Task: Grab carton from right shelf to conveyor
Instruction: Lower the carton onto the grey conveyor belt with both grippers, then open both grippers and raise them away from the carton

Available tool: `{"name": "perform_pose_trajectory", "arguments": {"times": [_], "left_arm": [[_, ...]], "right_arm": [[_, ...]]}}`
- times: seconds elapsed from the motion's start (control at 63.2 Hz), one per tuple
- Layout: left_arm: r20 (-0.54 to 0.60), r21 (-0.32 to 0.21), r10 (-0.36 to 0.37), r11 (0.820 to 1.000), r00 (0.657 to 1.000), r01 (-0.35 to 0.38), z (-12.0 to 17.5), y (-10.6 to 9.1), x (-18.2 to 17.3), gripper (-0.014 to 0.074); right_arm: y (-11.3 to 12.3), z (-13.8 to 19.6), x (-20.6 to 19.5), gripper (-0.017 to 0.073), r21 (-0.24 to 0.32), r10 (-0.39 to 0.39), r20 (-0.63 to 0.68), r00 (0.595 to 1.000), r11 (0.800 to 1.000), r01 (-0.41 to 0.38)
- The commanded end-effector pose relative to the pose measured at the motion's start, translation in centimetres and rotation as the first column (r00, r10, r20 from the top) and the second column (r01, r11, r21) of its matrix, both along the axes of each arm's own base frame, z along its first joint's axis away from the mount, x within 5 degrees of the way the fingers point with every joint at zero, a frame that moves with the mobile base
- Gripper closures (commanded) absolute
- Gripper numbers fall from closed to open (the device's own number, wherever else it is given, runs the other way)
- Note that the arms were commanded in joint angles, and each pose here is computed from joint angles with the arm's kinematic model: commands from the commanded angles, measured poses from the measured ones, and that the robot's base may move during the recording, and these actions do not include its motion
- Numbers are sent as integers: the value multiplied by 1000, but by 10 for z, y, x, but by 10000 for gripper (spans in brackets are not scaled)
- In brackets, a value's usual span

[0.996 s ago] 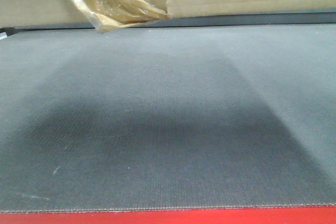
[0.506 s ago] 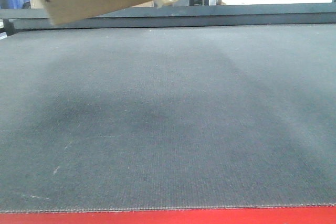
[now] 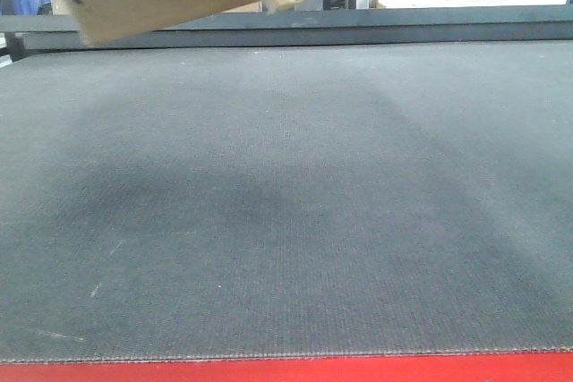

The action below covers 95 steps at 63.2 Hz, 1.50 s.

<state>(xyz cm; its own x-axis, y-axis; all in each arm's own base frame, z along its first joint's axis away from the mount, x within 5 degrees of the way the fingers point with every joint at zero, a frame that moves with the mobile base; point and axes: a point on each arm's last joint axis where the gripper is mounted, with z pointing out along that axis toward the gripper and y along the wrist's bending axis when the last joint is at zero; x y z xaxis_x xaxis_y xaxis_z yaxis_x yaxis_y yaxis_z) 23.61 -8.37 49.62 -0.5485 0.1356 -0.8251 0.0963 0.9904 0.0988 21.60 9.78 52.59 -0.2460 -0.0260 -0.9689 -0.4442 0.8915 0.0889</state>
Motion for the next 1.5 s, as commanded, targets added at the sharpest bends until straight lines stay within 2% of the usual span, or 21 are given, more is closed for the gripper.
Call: {"name": "perform_pose_trajectory", "arguments": {"times": [0.0, 0.127, 0.206, 0.348, 0.459, 0.633, 0.822, 0.933, 0.996, 1.107, 1.17, 1.202, 1.376, 1.486], "left_arm": [[13, 72, 29, 997, 1000, -29, 3, 8, -2, 612], [-1, 75, 29, 997, 1000, -29, -2, 6, 4, 612], [-17, 75, 38, 996, 999, -37, -8, 4, 16, 612], [-39, -7, 31, 999, 999, -32, -25, 2, 47, 612], [-36, -19, 50, 999, 998, -51, -36, 6, 70, 612], [-74, 1, 71, 998, 995, -71, -64, 7, 104, 612], [-166, 38, 78, 997, 983, -72, -101, 0, 134, 595], [-200, 53, 79, 996, 977, -70, -116, -3, 144, 473], [-207, 58, 80, 996, 975, -69, -120, -4, 147, 368], [-208, 58, 80, 996, 975, -69, -121, -4, 147, 127], [-206, 55, 80, 996, 975, -70, -119, -4, 145, -13], [-209, 52, 81, 996, 974, -72, -117, -3, 143, -32], [-208, 46, 99, 995, 973, -91, -96, 4, 123, -13], [-176, 33, 104, 994, 979, -100, -74, 10, 102, -8]], "right_arm": [[-4, 7, -9, 627, 12, 2, 18, 1000, 1000, -2], [-3, -7, -7, 627, -58, 5, -101, 995, 998, -11], [-3, -18, 2, 627, -134, -27, -157, 987, 991, 6], [5, -45, 31, 627, -224, -64, -266, 962, 974, 3], [14, -65, 56, 627, -260, -80, -318, 945, 966, -6], [28, -104, 99, 627, -332, -118, -376, 919, 943, -15], [34, -140, 133, 627, -353, -144, -420, 896, 936, -16], [36, -150, 142, 615, -356, -148, -429, 891, 934, -16], [36, -154, 145, 547, -358, -151, -433, 888, 933, -16], [36, -154, 145, 264, -359, -151, -435, 888, 933, -16], [35, -153, 143, 52, -361, -153, -440, 885, 932, -18], [35, -151, 142, -13, -361, -153, -440, 885, 932, -18], [28, -129, 127, 30, -342, -147, -400, 905, 940, 2], [18, -106, 111, 130, -317, -153, -353, 923, 948, 35]]}}
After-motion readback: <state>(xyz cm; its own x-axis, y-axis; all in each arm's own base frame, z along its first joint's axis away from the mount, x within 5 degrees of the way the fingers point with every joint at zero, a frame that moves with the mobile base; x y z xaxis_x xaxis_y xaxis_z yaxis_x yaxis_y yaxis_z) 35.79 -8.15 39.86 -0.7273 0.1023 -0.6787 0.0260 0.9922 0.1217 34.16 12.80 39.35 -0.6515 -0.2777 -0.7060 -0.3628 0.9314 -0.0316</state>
